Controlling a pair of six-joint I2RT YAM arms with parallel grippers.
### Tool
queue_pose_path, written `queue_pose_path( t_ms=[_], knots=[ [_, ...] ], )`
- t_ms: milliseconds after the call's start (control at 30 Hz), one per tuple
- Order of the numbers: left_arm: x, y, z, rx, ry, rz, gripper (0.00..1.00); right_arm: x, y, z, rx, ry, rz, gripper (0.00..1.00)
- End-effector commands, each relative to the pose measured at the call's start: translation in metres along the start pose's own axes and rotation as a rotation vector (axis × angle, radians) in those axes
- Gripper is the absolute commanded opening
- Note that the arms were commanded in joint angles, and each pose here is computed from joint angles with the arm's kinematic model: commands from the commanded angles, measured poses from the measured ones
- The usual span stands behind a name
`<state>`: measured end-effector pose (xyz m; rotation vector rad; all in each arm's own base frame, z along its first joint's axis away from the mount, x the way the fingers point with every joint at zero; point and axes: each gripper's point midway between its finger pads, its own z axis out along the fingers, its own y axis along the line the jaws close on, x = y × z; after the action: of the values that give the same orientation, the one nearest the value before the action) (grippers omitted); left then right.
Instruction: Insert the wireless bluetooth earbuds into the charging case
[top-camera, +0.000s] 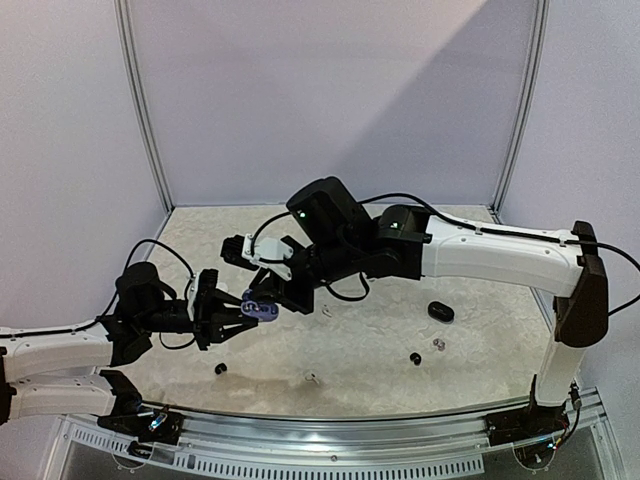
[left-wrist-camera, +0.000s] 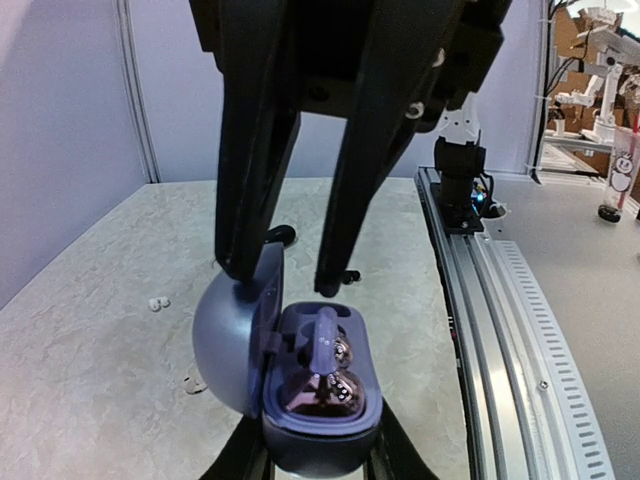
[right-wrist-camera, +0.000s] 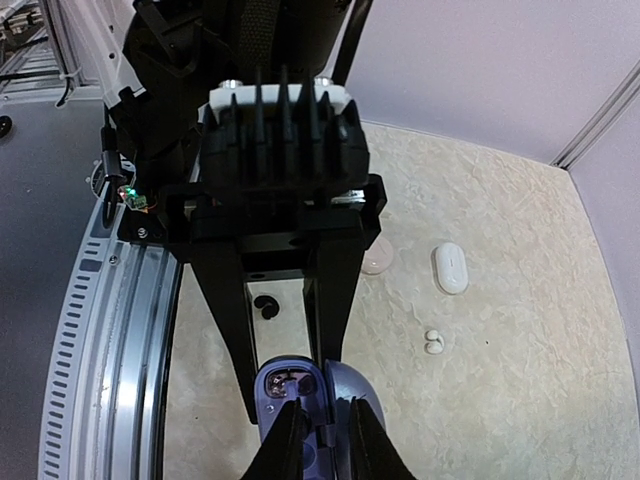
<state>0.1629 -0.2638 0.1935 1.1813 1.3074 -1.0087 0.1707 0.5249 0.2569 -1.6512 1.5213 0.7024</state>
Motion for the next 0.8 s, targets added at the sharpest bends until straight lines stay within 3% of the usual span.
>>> queue_pose_path(
  t_ms=[0, 467, 767],
  knots=[
    [-0.003, -0.004, 0.002, 0.017, -0.005, 0.026, 0.00, 0.011, 0.002, 0.008, -0.013, 0.045, -0.001, 0.18],
    [0.000, -0.005, 0.002, 0.021, 0.003, -0.017, 0.00, -0.018, -0.012, -0.017, 0.085, -0.038, -0.015, 0.26],
    [0.002, -0.006, 0.001, 0.017, 0.006, -0.025, 0.00, -0.030, 0.007, -0.031, 0.069, -0.107, -0.060, 0.26]
  ],
)
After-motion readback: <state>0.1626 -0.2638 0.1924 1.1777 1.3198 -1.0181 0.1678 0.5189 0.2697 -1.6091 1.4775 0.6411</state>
